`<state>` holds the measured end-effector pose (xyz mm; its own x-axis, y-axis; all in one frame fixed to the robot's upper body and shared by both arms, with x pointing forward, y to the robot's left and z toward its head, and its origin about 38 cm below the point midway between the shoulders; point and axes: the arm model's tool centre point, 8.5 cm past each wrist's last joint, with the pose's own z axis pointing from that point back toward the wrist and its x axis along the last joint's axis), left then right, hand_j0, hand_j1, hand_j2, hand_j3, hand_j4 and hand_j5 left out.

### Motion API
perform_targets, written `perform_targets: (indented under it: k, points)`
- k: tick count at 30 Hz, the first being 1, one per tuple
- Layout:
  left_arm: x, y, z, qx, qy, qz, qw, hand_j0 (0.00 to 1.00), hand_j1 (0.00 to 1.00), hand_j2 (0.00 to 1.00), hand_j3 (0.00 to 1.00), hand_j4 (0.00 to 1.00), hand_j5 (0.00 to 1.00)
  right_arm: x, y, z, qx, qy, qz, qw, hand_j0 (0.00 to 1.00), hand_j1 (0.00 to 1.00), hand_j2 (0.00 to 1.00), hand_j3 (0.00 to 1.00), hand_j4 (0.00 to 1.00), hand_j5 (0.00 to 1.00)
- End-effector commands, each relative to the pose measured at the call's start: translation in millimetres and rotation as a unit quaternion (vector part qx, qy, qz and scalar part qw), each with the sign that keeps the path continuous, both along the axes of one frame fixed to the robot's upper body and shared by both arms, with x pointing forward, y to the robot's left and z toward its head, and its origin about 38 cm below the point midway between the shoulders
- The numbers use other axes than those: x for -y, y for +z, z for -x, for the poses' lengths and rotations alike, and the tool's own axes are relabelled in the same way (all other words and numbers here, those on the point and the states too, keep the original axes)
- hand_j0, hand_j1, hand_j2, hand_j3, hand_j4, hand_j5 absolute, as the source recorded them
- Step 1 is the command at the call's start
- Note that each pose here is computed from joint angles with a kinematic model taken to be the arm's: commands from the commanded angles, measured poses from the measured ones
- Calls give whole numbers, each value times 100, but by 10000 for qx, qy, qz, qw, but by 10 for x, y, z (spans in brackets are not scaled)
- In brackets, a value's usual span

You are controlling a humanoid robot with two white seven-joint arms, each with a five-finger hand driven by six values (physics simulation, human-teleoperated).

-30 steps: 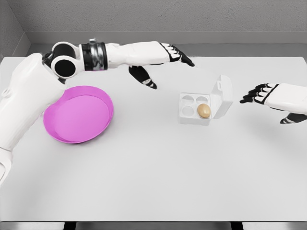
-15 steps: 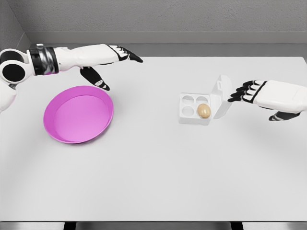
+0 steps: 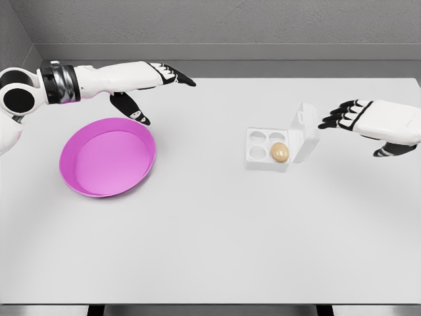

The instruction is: Pack egg into the box and close the box lid

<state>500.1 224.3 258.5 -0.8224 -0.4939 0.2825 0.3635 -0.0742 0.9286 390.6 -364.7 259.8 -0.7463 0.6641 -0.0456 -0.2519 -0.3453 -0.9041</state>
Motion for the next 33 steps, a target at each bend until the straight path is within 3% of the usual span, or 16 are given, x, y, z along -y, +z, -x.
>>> perform_targets:
  k: [1, 9, 11, 13, 17, 33]
  points:
    - [-8, 5, -4, -18, 21, 35, 10000, 100, 100, 100, 100, 100, 100, 22, -47, -14, -51, -56, 30, 10000, 100, 100, 100, 100, 100, 100]
    - [-2, -4, -5, -24, 19, 26, 10000, 100, 100, 100, 100, 100, 100, 124, -105, -108, -85, -271, 83, 9996, 100, 100, 100, 100, 100, 100]
    - [1, -1, -3, -20, 12, 27, 10000, 100, 100, 100, 100, 100, 100, 36, -223, -114, -236, -160, 122, 9995, 100, 100, 100, 100, 100, 100]
    - [-2, -4, -5, -24, 19, 26, 10000, 100, 100, 100, 100, 100, 100, -13, -303, -180, -225, -186, 160, 9994, 100, 100, 100, 100, 100, 100]
    - [1, -9, -1, -28, 13, 27, 10000, 100, 100, 100, 100, 100, 100, 25, -359, -191, -312, -247, 174, 9991, 100, 100, 100, 100, 100, 100]
    - [-7, -8, -1, -27, 19, 22, 10000, 100, 100, 100, 100, 100, 100, 134, -334, -309, -297, -477, 96, 9984, 100, 100, 100, 100, 100, 100]
